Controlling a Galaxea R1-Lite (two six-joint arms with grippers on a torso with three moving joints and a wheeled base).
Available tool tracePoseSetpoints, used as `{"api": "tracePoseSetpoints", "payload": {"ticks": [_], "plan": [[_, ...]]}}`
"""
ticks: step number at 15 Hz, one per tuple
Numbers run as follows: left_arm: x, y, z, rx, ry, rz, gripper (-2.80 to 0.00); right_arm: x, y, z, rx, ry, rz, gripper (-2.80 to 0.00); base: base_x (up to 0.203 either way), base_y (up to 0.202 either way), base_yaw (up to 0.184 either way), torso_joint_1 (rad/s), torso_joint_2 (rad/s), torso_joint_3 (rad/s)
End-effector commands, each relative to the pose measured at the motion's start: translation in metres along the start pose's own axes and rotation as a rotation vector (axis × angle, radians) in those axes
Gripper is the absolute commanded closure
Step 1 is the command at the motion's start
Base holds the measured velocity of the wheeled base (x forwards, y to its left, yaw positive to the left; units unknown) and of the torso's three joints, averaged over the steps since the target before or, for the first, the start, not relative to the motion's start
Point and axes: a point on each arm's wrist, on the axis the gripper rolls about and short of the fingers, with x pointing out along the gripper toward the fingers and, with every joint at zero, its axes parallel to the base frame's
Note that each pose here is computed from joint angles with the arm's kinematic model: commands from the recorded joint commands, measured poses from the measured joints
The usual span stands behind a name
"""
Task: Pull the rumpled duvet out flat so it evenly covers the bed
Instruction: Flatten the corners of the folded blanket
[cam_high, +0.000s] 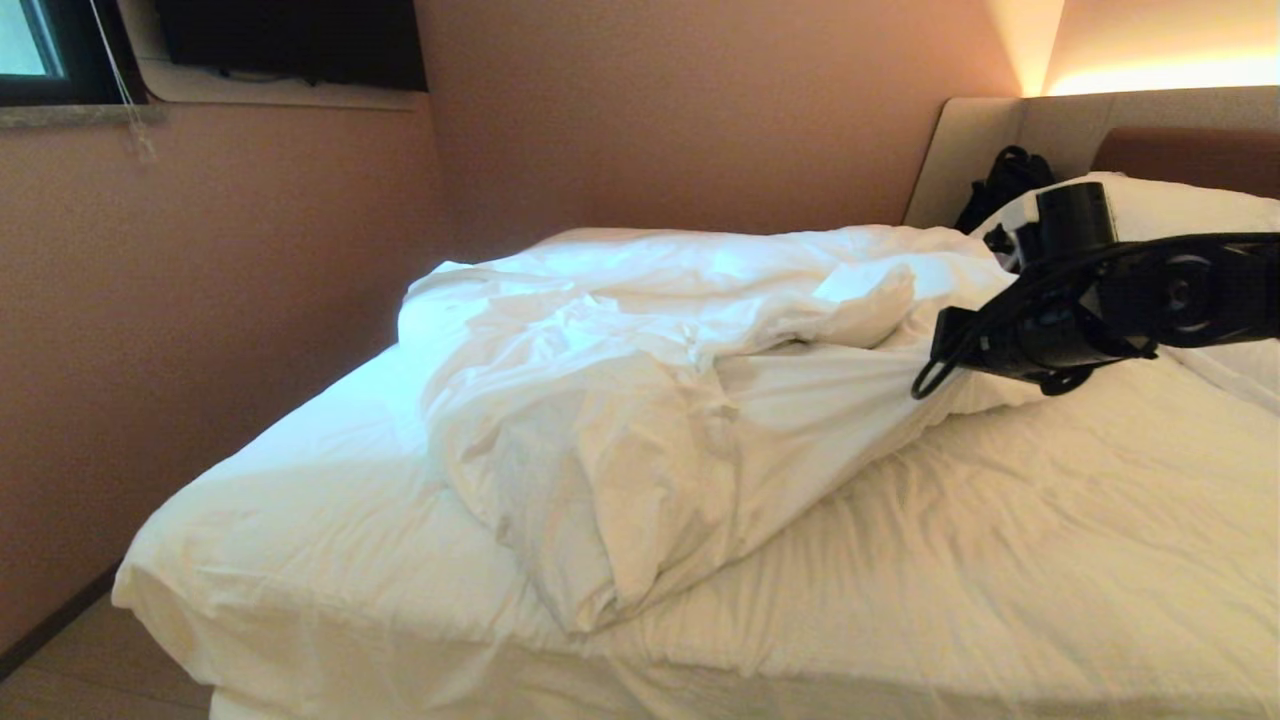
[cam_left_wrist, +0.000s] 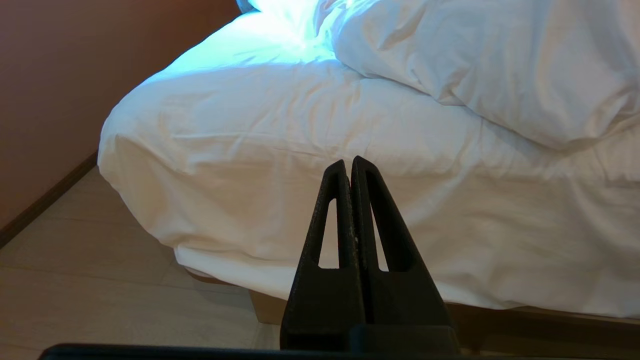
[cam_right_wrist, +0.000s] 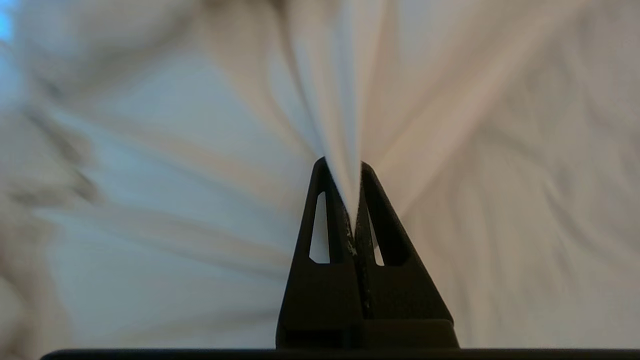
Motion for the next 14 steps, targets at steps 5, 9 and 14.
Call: {"api": "tracePoseSetpoints", "payload": {"ticks": [5,9,14], "plan": [[0.0,0.0,0.0,0.0,0.002,0.0,0.0,-0.015,-0.028,-0.05,-0.068,0.142,-0.067,0.0,0.0,0.0,0.0,0.0,0.0,0.0],[0.0,0.0,0.0,0.0,0.0,0.0,0.0,0.0,-0.025,-0.062,-0.069,0.114,-0.042,0.0,0.0,0.0,0.0,0.0,0.0,0.0],[0.0,0.0,0.0,0.0,0.002,0.0,0.0,0.006,-0.02,-0.061,-0.079,0.091,-0.026,-2.8,0.0,0.0,0.0,0.0,0.0,0.0]]}}
